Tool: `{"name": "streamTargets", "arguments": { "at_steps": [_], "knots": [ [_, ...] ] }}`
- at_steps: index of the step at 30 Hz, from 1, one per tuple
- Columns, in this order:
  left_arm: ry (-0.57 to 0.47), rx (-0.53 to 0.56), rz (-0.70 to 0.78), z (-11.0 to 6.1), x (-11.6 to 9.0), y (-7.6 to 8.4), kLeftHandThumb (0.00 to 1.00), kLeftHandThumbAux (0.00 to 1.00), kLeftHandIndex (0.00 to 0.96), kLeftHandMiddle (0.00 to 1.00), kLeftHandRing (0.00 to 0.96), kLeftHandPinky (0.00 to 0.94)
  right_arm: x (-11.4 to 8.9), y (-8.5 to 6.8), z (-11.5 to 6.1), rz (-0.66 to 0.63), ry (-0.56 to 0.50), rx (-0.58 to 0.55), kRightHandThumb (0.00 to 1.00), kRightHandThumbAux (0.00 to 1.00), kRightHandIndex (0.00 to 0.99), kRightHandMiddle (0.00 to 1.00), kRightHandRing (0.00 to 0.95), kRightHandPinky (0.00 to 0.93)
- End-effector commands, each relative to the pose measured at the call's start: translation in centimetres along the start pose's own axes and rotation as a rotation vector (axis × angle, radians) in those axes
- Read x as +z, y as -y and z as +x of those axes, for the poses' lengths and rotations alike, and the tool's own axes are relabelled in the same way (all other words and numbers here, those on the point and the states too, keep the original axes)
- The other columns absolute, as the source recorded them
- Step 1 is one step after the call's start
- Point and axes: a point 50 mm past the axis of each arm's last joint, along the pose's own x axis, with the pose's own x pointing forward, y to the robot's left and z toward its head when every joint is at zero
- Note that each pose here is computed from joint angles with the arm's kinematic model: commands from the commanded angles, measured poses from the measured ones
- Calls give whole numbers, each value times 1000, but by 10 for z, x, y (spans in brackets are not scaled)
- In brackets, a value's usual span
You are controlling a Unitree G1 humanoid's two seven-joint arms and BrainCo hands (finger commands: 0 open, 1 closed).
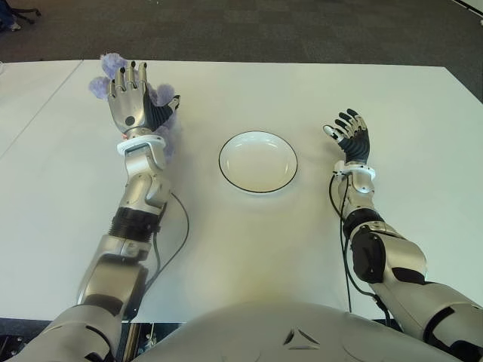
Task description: Put the doll into the plate.
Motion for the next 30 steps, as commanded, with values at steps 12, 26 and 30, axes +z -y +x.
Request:
{"name": "streamTargets", "arguments": {
  "at_steps": [12,26,30],
  "knots": [
    [-117,-198,-9,1,-8,31,181,351,0,0,0,0,-101,5,-89,33,-490,-43,46,857,154,204,201,207],
    [-98,-332,-31,-51,1,57,155,361,0,0,0,0,-100,5,-89,31,-483,-42,75,860,151,206,204,212],
    [-94,-371,-25,-65,3,60,148,368,0,0,0,0,-101,5,-89,28,-486,-40,77,862,148,201,199,203]
  ]
}}
